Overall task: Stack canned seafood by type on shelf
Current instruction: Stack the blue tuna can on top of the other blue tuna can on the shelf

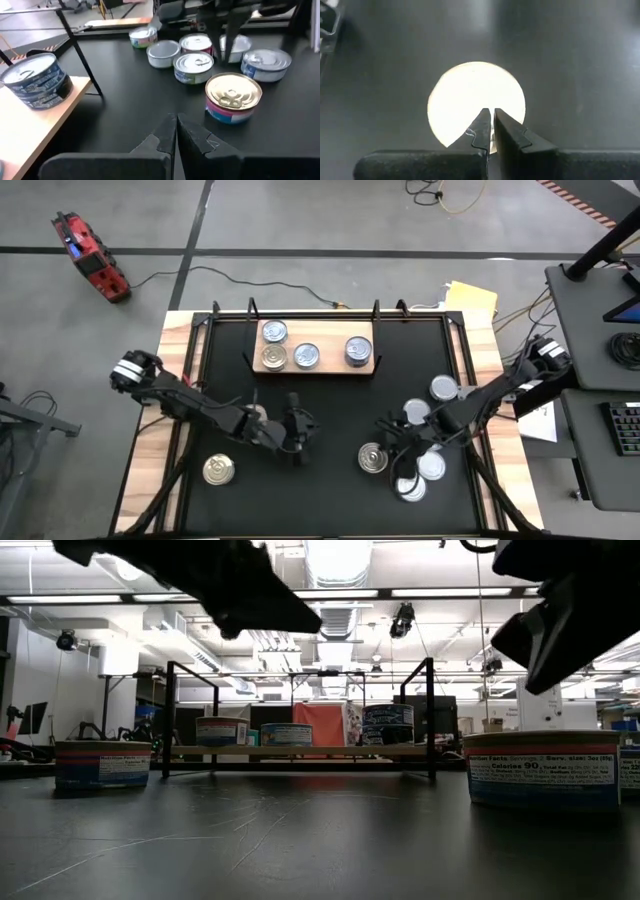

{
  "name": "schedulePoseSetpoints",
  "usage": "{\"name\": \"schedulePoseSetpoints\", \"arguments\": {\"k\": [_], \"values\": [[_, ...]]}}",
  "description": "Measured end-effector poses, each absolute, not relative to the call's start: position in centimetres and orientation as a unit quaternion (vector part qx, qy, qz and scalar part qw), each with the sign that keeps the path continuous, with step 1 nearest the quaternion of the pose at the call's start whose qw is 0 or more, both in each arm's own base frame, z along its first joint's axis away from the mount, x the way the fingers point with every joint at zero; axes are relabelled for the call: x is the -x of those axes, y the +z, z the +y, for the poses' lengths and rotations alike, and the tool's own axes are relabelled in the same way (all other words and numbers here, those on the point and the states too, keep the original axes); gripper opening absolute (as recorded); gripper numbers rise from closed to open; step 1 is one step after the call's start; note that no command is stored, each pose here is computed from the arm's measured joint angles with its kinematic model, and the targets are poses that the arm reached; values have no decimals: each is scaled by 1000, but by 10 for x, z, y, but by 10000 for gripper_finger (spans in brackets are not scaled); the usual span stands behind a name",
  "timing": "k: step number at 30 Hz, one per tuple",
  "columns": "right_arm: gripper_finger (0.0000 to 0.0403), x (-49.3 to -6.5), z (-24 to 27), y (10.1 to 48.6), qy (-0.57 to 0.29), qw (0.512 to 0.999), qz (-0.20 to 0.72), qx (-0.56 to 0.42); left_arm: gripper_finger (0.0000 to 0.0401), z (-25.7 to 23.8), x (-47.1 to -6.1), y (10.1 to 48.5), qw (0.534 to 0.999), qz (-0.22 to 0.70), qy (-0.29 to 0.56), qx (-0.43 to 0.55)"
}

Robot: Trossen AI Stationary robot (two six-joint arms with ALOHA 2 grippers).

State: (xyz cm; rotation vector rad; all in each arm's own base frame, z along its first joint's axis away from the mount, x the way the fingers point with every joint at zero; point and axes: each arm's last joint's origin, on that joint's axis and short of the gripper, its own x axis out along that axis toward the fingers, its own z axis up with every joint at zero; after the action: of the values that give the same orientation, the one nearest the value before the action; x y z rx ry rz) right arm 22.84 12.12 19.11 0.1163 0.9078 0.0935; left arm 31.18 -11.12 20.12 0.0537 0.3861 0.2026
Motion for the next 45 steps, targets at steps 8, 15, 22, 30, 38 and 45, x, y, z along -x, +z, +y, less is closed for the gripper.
{"name": "schedulePoseSetpoints", "arguments": {"k": [8, 15, 22, 30, 38, 45], "values": [[13, -237, 130, 174, 47, 892, 447, -53, 0, -119, -331, 193, 970, 214, 95, -70], [13, -246, 133, 159, 41, 891, 450, -41, 0, -121, -330, 191, 969, 220, 93, -71], [13, -253, 134, 151, 4, 902, 431, -11, 0, -124, -329, 190, 969, 226, 71, -72], [13, -265, 128, 149, -41, 925, 378, 20, 0, -124, -329, 190, 969, 228, 60, -70], [13, -273, 114, 152, -66, 929, 363, 31, 0, -124, -329, 189, 969, 232, 63, -64], [13, -267, 112, 176, -44, 939, 336, 59, 0, -121, -330, 190, 972, 222, 81, -6]]}}
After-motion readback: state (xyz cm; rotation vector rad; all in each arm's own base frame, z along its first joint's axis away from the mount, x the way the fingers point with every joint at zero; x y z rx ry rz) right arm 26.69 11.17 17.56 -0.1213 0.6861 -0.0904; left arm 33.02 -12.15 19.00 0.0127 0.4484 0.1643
